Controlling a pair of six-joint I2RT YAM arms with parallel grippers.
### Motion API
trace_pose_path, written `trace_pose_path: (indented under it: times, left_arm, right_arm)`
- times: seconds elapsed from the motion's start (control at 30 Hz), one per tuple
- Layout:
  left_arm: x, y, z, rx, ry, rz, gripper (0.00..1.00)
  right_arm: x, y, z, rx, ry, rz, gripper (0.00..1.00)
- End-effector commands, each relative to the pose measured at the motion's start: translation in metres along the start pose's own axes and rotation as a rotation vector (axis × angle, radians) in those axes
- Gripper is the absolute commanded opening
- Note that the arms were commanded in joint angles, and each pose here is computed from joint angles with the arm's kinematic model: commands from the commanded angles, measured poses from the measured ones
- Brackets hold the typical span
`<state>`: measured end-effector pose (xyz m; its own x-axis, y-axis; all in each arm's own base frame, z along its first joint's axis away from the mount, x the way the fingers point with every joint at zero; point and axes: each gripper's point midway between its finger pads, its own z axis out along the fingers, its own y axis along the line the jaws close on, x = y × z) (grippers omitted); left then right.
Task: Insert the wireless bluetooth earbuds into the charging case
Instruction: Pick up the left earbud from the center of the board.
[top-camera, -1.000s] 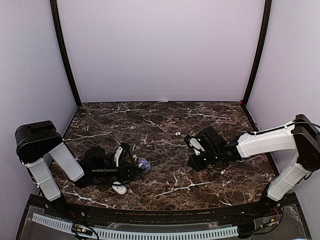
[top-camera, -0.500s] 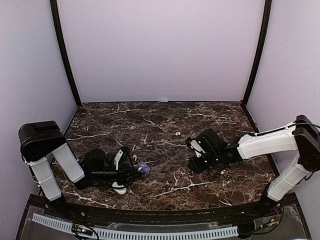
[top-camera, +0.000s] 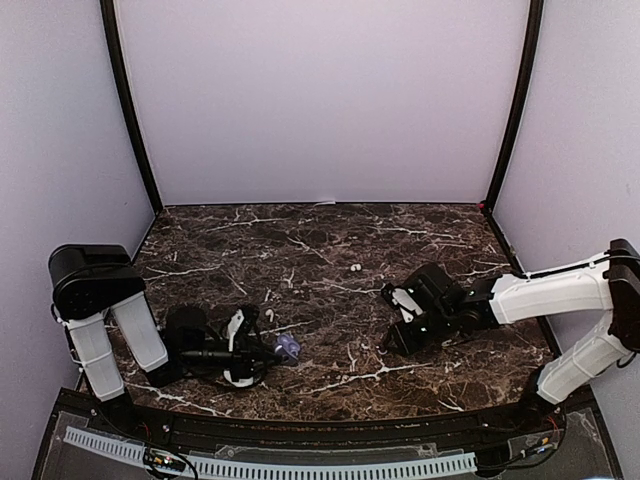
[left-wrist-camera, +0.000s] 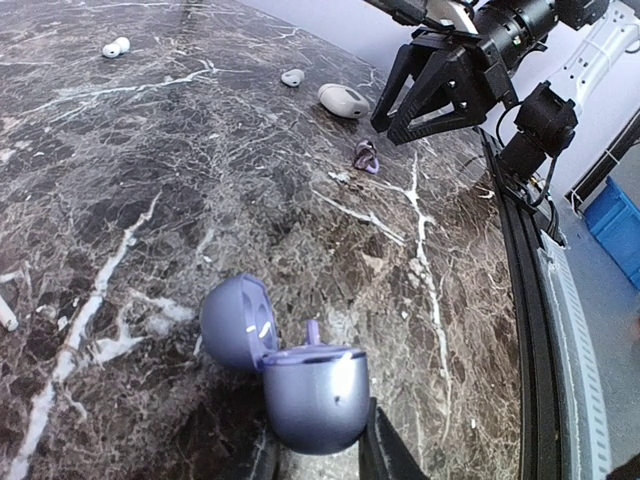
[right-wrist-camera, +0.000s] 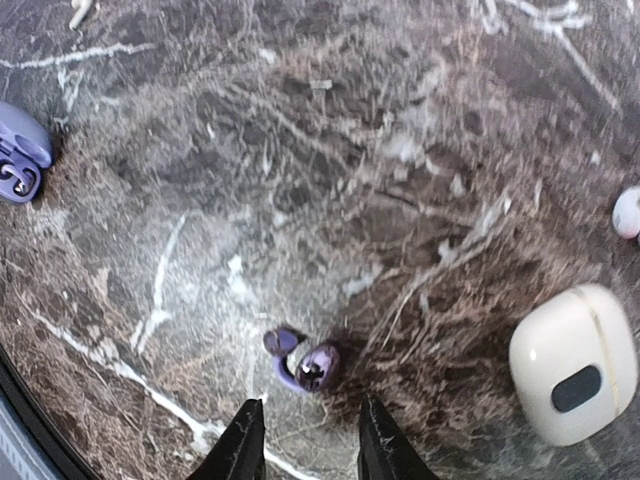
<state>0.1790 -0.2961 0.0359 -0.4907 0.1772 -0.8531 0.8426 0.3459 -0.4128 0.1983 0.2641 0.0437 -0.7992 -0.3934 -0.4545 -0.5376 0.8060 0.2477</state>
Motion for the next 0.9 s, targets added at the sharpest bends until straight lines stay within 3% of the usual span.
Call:
trace_pose_path:
  times: [0.0,0.27,0.4,0.5,0.7,0.87]
  left_arm:
    - [-0.004,-0.014,0.000,0.049,-0.034,0.091,0.26]
    - [-0.005,-0.021,0.002,0.063,-0.039,0.151,0.24]
    - [-0.016,-0.029,-0.003,0.077,-0.092,0.203,0.22]
    - [-0.021,-0.041,-0.008,0.115,-0.131,0.274,0.22]
    - [-0.030,-0.058,-0.018,0.165,-0.216,0.381,0.20]
    - [-0.032,-0.065,-0.020,0.175,-0.234,0.476,0.18]
  right_arm:
    - [0.008,0.008,-0.004,-0.045,0.019,0.011,0.32]
    - [-0.002,0.026,-0.019,-0.109,-0.025,-0.197,0.35]
    - [-0.011,0.042,-0.027,-0.172,-0.077,-0.229,0.34]
    - [-0.017,0.056,-0.037,-0.201,-0.141,-0.321,0.38]
    - [-0.023,0.088,-0.067,-0.223,-0.315,-0.772,0.43]
    - [-0.009,0.081,-0.055,-0.085,-0.186,-1.051,0.38]
